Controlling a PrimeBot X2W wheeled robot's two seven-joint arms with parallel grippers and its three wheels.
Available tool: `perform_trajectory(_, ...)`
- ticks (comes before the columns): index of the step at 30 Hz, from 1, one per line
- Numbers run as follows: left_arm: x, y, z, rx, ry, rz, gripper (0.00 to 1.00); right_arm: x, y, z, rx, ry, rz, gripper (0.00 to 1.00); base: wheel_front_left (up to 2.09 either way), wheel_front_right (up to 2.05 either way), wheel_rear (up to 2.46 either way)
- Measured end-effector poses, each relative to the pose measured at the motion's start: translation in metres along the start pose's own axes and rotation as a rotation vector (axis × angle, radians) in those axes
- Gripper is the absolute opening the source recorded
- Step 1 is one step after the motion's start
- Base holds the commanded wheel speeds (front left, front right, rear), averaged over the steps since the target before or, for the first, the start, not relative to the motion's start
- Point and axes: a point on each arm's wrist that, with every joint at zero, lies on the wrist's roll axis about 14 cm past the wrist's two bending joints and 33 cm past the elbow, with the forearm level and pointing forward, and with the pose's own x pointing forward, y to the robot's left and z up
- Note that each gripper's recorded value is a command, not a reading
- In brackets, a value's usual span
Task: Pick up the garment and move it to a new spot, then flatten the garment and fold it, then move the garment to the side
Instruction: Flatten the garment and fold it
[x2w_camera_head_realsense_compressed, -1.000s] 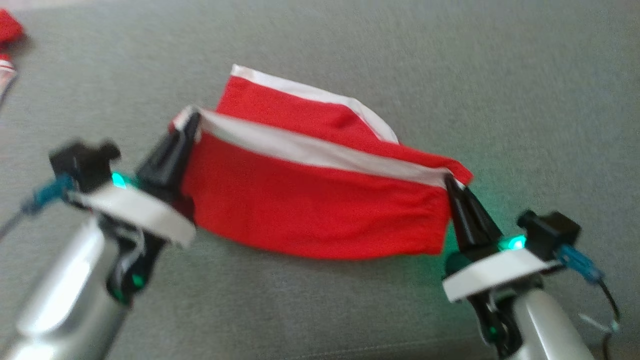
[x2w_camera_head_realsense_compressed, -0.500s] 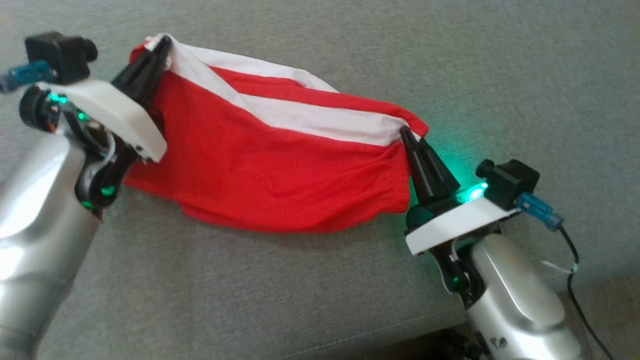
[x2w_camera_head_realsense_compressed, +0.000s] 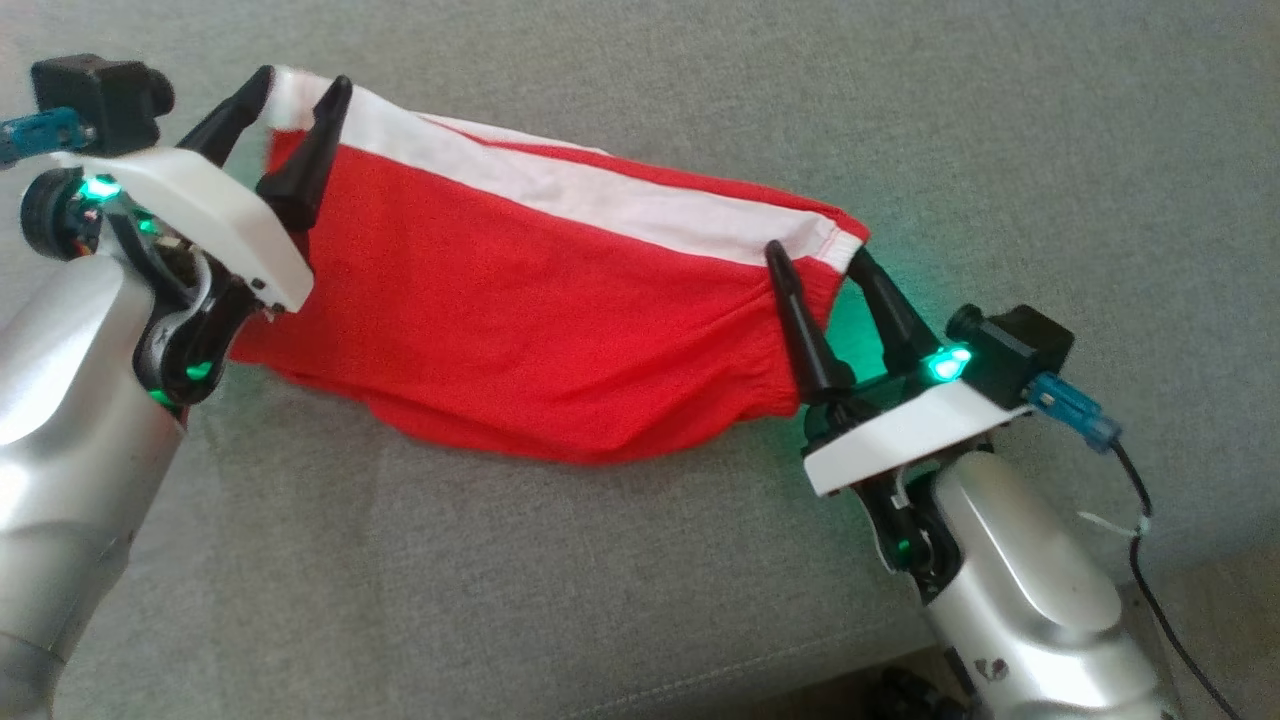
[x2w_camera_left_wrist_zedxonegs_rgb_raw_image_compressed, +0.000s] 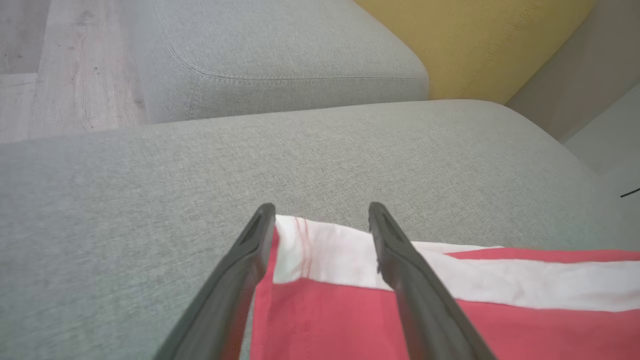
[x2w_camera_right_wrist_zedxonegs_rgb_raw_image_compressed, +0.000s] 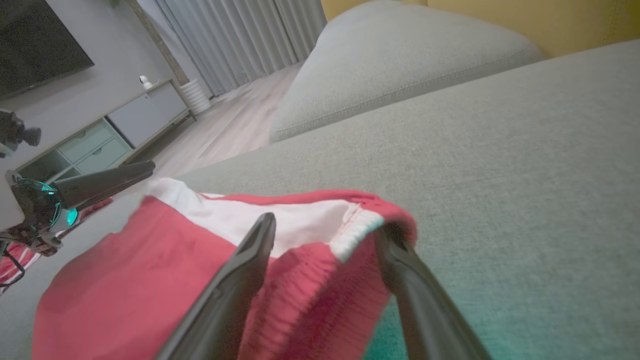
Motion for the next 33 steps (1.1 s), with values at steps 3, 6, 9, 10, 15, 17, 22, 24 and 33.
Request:
perform_trajectory(3, -0.009, 0.003, 0.009, 0.002, -0.025, 0.015, 1.00, -0.004, 0.002, 0.007, 0.001, -0.026, -0.002, 1.00, 0.00, 0.00, 0.00)
perform_trajectory(6, -0.018, 0.002, 0.017, 0.003, -0.052, 0.023, 1.00, -0.014, 0.003, 0.008, 0.000, -0.035, -0.010, 1.00, 0.00, 0.00, 0.00)
perform_trajectory(9, -0.030, -0.002, 0.016, 0.007, -0.063, 0.027, 1.00, -0.023, 0.001, 0.008, -0.015, -0.041, -0.025, 1.00, 0.00, 0.00, 0.00)
perform_trajectory(10, -0.034, -0.004, 0.013, 0.009, -0.060, 0.027, 1.00, -0.026, 0.000, 0.009, -0.019, -0.044, -0.028, 1.00, 0.00, 0.00, 0.00)
perform_trajectory(15, -0.055, -0.012, -0.003, -0.011, -0.058, 0.034, 1.00, -0.043, -0.002, 0.007, -0.033, -0.042, -0.052, 1.00, 0.00, 0.00, 0.00)
perform_trajectory(17, -0.063, -0.014, -0.008, -0.021, -0.061, 0.043, 1.00, -0.049, -0.004, 0.008, -0.039, -0.045, -0.065, 1.00, 0.00, 0.00, 0.00)
perform_trajectory(22, -0.077, -0.011, -0.026, -0.057, -0.051, 0.130, 1.00, -0.065, -0.015, 0.019, -0.081, -0.068, -0.109, 1.00, 0.00, 0.00, 0.00)
perform_trajectory(24, -0.079, -0.007, -0.037, -0.079, -0.037, 0.173, 1.00, -0.069, -0.018, 0.027, -0.095, -0.087, -0.121, 1.00, 0.00, 0.00, 0.00)
perform_trajectory(33, -0.064, -0.003, -0.071, -0.156, 0.030, 0.231, 1.00, -0.069, -0.027, 0.049, -0.130, -0.129, -0.150, 1.00, 0.00, 0.00, 0.00)
